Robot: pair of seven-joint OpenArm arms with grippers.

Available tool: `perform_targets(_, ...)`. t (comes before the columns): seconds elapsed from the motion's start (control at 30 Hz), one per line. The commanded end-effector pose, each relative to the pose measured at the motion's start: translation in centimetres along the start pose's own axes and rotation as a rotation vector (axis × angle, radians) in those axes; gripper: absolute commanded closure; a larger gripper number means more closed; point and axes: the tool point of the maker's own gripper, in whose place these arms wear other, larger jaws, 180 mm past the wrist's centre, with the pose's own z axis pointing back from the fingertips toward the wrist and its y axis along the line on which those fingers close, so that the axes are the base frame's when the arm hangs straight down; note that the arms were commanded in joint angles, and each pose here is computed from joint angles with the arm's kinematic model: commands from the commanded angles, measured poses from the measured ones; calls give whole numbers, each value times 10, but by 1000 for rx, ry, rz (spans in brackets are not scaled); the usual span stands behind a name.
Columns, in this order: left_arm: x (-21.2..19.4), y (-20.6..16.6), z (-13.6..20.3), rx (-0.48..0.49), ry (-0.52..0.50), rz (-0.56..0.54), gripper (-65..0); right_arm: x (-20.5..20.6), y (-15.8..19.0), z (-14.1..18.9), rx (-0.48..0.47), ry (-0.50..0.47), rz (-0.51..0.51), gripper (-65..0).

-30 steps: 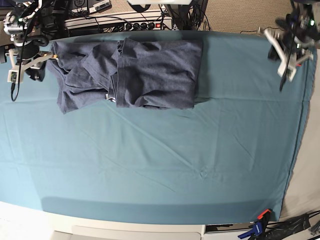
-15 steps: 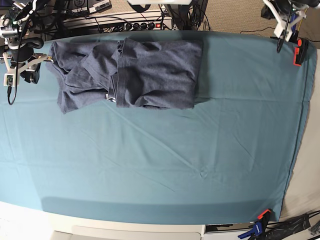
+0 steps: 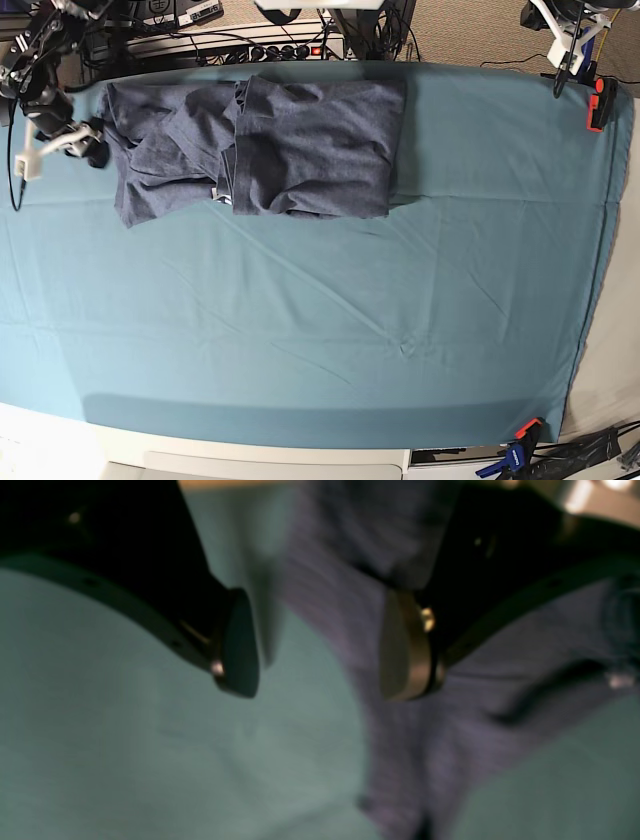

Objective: Fold the T-shirt properly
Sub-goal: 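Move the right gripper to the shirt's end beside it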

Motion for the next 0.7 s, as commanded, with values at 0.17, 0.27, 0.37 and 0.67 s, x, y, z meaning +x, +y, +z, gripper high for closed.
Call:
perform_targets(0.17,2,1,4,1,-12,-12,0,11,14,-2,96,-13,25,-395)
perform_targets(0.27,5,1,4,2,-22,-15,0,7,28,-9,140,30,73,-395)
perform_targets(0.37,5,2,4,3,-23,-17,0,-1,42,-18,175,73,106,-395)
perform_targets(0.67,5,2,4,3,-23,-17,0,-14,51,-23,199,125,120,-395)
